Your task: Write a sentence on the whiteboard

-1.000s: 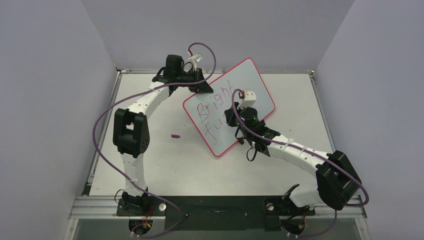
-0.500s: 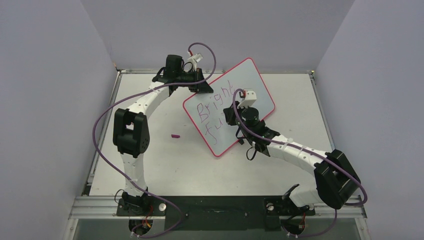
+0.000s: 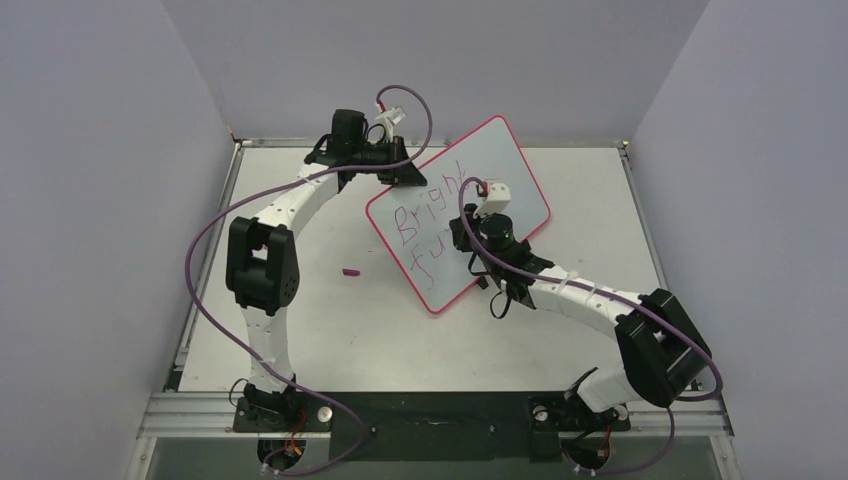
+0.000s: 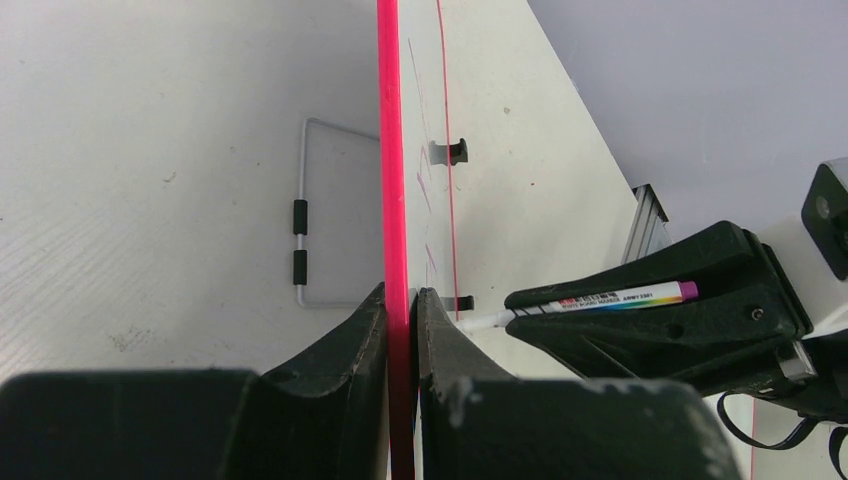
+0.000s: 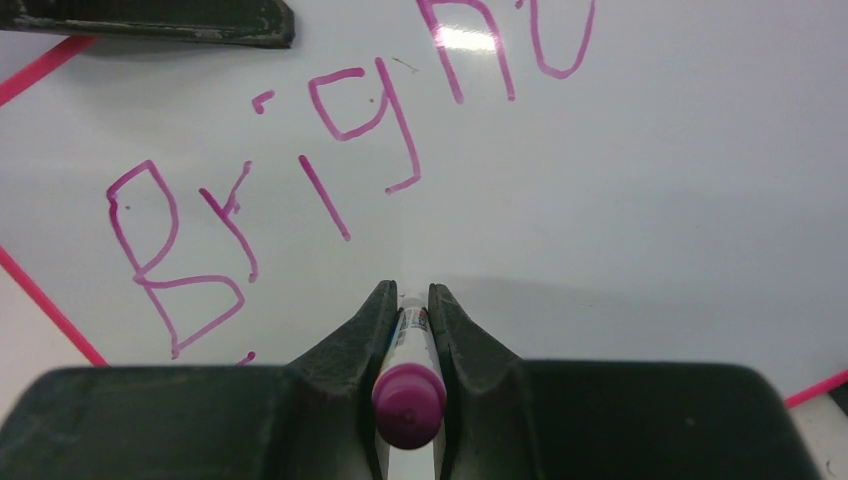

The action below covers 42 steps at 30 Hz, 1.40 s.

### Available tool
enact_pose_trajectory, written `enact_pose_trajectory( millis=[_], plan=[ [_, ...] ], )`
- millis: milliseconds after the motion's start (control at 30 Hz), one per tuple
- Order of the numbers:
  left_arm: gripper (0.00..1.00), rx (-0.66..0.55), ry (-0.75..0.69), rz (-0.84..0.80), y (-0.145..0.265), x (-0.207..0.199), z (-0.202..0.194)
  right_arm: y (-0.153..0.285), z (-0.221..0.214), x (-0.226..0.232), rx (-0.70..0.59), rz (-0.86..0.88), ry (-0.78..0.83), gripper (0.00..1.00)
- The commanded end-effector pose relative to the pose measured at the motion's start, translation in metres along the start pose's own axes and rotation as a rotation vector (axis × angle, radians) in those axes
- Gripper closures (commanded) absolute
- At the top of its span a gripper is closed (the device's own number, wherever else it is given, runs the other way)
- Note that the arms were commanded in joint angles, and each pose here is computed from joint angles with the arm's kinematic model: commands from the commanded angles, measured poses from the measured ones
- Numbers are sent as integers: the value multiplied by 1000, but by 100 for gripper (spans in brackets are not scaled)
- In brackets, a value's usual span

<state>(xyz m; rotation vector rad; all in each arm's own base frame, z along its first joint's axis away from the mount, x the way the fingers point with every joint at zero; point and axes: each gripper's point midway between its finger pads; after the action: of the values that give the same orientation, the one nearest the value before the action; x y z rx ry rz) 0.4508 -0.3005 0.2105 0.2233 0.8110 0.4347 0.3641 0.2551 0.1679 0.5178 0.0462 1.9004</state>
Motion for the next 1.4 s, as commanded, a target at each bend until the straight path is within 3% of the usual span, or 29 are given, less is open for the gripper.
enact_pose_trajectory(
  millis=[0,267,933,1367],
  plan=[
    [100,-61,-142,-60,7,-30,22,-4,20,-15,-45,-78,25,100],
    [100,-60,-139,-60,6,-29,22,-5,35,-23,-60,-110,37,100],
    [100,-61,-138,-66,5,-29,22,-15,55,18,-104,49,-46,100],
    [100,-62,-138,-68,5,-30,22,-15,35,11,-58,41,-49,100]
  ],
)
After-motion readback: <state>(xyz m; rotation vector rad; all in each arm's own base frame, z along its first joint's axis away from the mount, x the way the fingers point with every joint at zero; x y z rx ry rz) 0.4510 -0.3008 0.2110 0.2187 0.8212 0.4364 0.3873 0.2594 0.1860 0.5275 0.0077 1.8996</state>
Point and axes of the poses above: each gripper's point midway between its finger pads, its own y axis back along the fingers, its own x axis along the line the jaws close on, z = x × y, and after that the axes turned 1 degree about -y, right-handed
